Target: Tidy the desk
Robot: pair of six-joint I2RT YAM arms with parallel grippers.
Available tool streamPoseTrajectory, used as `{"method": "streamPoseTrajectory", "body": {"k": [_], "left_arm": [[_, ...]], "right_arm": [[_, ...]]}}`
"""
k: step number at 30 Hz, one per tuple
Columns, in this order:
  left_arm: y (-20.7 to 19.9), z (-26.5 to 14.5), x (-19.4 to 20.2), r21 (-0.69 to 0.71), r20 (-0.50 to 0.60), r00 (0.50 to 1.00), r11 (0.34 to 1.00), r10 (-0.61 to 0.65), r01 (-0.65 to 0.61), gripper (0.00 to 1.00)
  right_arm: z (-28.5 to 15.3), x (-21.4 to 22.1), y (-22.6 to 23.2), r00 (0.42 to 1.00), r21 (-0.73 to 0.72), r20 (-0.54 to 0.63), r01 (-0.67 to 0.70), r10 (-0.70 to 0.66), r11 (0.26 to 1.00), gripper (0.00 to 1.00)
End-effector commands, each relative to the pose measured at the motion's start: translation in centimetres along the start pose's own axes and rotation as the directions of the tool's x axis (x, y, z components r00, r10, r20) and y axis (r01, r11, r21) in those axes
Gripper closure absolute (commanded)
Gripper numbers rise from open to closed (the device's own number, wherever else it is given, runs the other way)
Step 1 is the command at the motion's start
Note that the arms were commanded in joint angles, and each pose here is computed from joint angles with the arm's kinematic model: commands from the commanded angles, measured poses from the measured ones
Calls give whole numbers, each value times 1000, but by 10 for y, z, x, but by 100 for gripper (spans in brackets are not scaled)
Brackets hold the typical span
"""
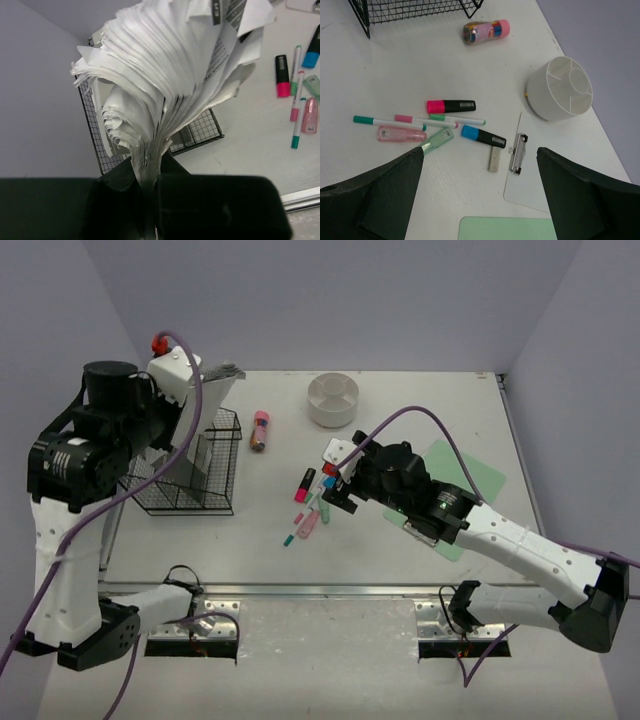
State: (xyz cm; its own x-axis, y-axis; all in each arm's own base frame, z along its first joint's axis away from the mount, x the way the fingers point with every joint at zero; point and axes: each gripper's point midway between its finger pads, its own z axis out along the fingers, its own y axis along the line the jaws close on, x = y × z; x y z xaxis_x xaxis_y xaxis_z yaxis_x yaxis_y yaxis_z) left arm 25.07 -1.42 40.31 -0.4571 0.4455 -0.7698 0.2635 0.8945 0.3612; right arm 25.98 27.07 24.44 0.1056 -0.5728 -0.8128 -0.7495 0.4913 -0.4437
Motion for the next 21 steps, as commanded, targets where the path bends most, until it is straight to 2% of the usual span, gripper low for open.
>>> {"method": "streamPoseTrajectory", "body": {"k": [1, 12, 17, 21], "left_arm": [[20, 15, 10, -114, -101, 994, 993, -50, 38, 100], [88, 52, 42, -243, -217, 956, 959, -199, 145, 100], [97, 66, 67, -216, -282, 921, 953, -269, 212, 100], [97, 71, 70, -208, -284, 910, 946, -302, 250, 100]], "right_arm": [[0, -16, -1, 1000, -29, 24, 11, -10, 1000, 6], [-1, -8, 3, 999, -45, 8, 36, -36, 998, 6], [0, -6, 5, 999, -49, 10, 38, -37, 998, 6], [2, -4, 6, 999, -49, 10, 41, -41, 998, 6]]}}
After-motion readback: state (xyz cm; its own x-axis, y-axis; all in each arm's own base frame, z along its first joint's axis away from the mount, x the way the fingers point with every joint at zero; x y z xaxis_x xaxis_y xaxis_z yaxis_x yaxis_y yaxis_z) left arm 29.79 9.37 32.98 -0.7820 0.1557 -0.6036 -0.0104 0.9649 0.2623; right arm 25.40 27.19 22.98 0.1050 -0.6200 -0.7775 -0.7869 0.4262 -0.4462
